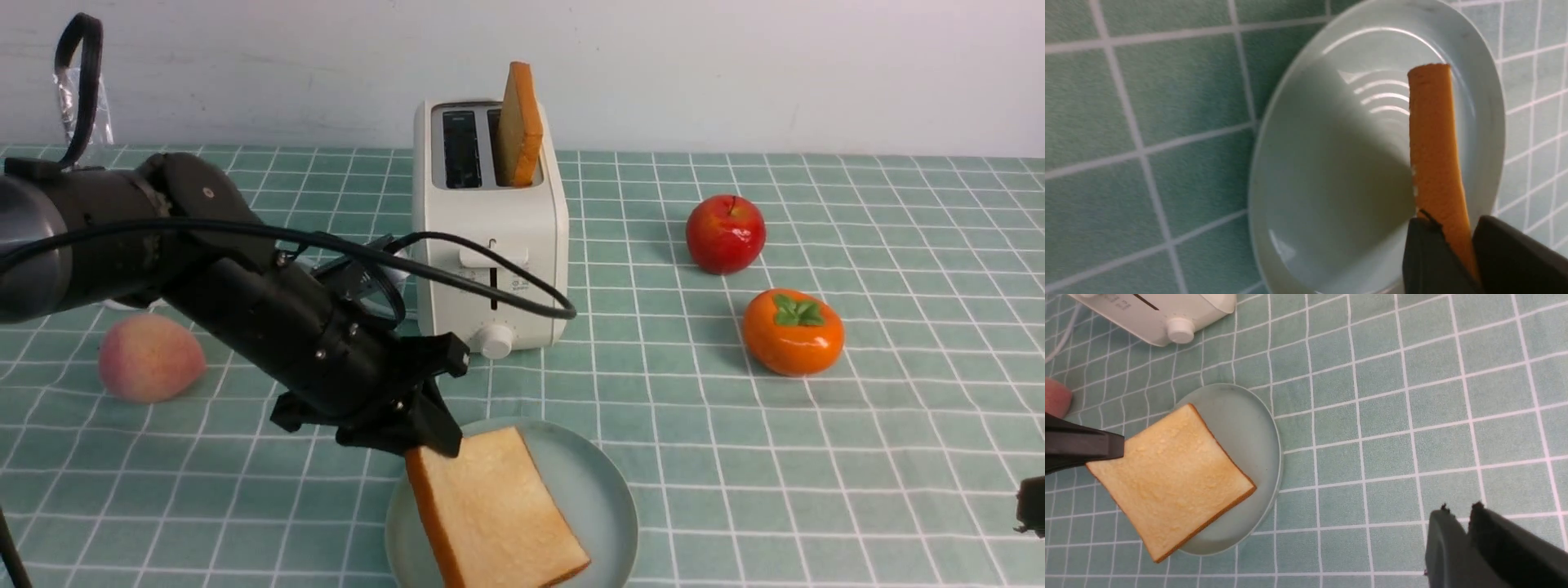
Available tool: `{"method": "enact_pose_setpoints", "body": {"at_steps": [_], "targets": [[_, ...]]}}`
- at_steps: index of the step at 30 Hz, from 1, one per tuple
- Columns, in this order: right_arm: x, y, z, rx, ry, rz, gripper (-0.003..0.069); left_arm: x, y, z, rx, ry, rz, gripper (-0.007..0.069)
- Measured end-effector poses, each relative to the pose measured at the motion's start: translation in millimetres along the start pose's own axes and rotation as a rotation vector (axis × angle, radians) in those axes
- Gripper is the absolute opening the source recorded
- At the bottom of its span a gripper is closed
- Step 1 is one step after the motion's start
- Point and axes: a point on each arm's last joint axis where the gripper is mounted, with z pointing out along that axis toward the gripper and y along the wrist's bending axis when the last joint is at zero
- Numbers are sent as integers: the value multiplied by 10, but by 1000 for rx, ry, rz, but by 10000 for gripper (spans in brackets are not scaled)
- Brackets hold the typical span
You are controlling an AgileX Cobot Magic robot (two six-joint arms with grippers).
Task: Take toasted bread from bread machine on blue coffee table place on plate.
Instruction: 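Place the slice of bread on the plate with the left gripper, then grasp the toast slice in the toaster and pull it up out of the slot with the right gripper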
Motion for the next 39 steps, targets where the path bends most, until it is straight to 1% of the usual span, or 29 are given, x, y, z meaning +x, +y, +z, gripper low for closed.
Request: {"method": "enact_pose_setpoints", "body": {"at_steps": [1,3,4,5,6,7,8,9,10,11,12,16,17,18,19,20,21,22,23,26,29,30,33,34,35,39], "targets": [[-1,4,0,-4,-1,-4,87,-5,12,3,-11,-5,7,203],[-5,23,-2,-24,-4,-17,88,-19,39,12,-37,-13,25,306],[-8,26,-5,-25,-6,-22,88,-20,41,15,-38,-12,24,306],[-27,57,-22,-47,-14,-38,88,-31,49,9,-52,-17,37,377],[-53,99,-49,-74,-26,-54,88,-42,47,-3,-62,-19,48,421],[-58,106,-54,-79,-27,-52,89,-45,46,-6,-63,-20,51,428],[-104,173,-107,-115,-46,-70,88,-86,24,-47,-77,-35,65,466],[-143,220,-149,-139,-65,-78,88,-115,11,-77,-89,-46,71,479],[-160,240,-169,-148,-72,-82,88,-119,10,-87,-95,-47,76,482],[-231,319,-254,-178,-108,-105,88,-171,-32,-184,-119,-81,80,484],[-266,355,-299,-188,-126,-116,88,-189,-51,-241,-136,-96,84,480],[-394,487,-483,-216,-196,-157,90,-202,-160,-511,-174,-165,80,422],[-448,537,-553,-224,-220,-173,91,-159,-198,-651,-200,-188,89,330],[-476,561,-583,-228,-228,-180,92,-125,-227,-740,-208,-204,102,293],[-515,585,-617,-224,-237,-193,92,-92,-248,-814,-218,-215,113,240],[-524,587,-622,-220,-238,-198,92,-83,-255,-834,-219,-218,116,211],[-599,615,-656,-204,-240,-222,93,-12,-317,-993,-219,-252,135,88],[-609,619,-660,-203,-238,-223,93,7,-336,-1035,-217,-263,141,74],[-720,636,-663,-176,-228,-235,93,105,-409,-1215,-201,-322,159,-10],[-900,658,-609,-158,-188,-223,93,273,-491,-1416,-149,-415,170,-14],[-1060,691,-522,-175,-139,-202,93,481,-536,-1574,-95,-503,193,-14],[-1155,730,-454,-198,-109,-195,93,641,-532,-1644,-67,-556,210,-14],[-1353,880,-253,-246,-50,-226,93,973,-448,-1688,-40,-625,241,-14],[-1357,903,-235,-252,-44,-233,93,1014,-448,-1712,-38,-636,249,-14],[-1416,989,-125,-261,-18,-267,93,1175,-380,-1693,-36,-649,256,-14],[-1586,1251,249,-245,22,-342,93,1567,-226,-1679,-26,-711,274,-14]]}}
